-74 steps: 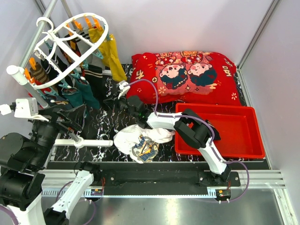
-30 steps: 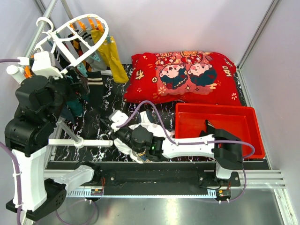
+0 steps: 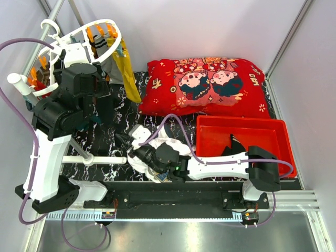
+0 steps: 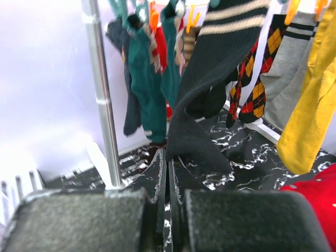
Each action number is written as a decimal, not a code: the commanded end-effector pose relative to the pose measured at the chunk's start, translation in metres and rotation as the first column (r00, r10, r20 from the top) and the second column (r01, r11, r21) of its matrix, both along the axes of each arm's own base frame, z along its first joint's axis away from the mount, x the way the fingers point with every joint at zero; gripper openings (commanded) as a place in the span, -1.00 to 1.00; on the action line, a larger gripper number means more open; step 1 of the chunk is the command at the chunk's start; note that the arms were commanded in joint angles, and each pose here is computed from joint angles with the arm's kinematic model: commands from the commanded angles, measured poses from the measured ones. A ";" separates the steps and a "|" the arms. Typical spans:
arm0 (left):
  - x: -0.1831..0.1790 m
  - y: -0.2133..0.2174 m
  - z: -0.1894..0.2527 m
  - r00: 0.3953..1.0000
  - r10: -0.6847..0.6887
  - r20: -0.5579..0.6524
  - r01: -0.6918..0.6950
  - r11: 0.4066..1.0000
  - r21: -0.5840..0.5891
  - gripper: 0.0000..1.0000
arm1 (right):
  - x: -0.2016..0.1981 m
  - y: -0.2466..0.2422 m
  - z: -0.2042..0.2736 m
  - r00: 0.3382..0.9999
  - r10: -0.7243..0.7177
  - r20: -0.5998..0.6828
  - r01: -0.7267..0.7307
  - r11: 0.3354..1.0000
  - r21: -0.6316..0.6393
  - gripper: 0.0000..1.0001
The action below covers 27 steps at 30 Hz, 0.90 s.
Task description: Remove the socks clipped to the hanger
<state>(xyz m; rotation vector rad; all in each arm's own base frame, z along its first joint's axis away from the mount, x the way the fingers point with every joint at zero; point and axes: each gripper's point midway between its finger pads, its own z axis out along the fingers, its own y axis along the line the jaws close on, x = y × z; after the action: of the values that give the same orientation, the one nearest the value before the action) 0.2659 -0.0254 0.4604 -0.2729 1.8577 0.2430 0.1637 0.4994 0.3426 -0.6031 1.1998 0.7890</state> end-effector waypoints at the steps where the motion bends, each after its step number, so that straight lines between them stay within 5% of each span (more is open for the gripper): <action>1: -0.003 0.016 0.007 0.992 0.123 0.009 -0.123 0.992 0.017 0.51 | -0.008 0.002 0.023 0.992 -0.054 0.110 0.052 0.998 0.019 -1.00; 27: 0.007 0.047 -0.013 0.955 0.294 -0.033 -0.291 0.953 0.084 0.34 | -0.024 0.011 0.025 0.987 -0.039 0.157 0.035 0.999 0.026 -1.00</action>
<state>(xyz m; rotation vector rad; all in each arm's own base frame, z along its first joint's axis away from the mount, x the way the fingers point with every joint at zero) 0.2776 0.0077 0.4509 -0.4792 1.8356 0.4872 0.1421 0.5132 0.3375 -0.7002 1.0947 0.6806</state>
